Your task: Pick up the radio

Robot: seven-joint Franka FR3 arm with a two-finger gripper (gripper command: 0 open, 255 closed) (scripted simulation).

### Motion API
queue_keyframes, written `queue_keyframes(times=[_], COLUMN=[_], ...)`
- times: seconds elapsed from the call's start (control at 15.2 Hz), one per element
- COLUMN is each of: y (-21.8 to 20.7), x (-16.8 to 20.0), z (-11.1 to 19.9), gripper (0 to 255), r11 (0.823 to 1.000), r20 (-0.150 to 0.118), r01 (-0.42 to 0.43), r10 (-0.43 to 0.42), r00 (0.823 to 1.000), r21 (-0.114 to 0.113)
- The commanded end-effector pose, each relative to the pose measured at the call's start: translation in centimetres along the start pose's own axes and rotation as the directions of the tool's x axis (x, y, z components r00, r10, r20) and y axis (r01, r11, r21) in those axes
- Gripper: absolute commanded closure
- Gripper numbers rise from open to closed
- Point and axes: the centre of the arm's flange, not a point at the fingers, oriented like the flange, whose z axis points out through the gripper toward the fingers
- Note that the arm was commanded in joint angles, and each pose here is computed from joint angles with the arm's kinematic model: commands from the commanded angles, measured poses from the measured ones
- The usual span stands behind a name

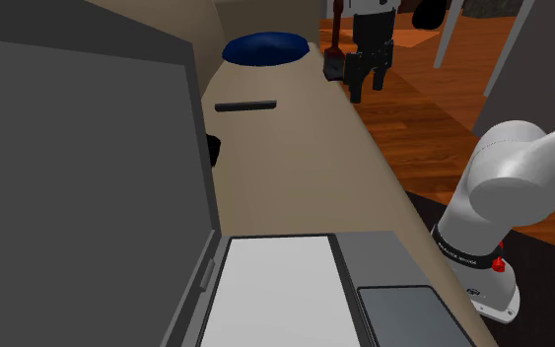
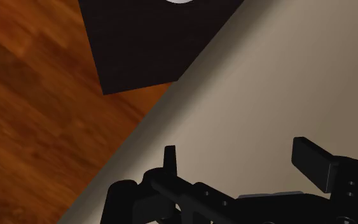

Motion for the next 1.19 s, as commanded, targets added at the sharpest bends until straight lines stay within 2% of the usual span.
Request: queue_keyframes(times=[0.0, 0.26, 0.53, 0.79, 1.12], y=[0.0, -2.7, -5.6, -8.7, -12.9], x=[0.0, 2.9, 5.6, 8.0, 10.6], z=[0.0, 0.5, 0.7, 0.6, 0.0], gripper=[0, 0, 0, 0, 0], r11=[1.0, 0.996, 0.984, 0.964, 0.929], r20=[0.0, -0.087, -0.174, -0.262, -0.368], r01=[0.0, 0.087, 0.174, 0.262, 0.368], r10=[0.0, -0.084, -0.165, -0.241, -0.327], r00=[1.0, 0.993, 0.971, 0.935, 0.87], r21=[0.0, 0.024, 0.039, 0.047, 0.046])
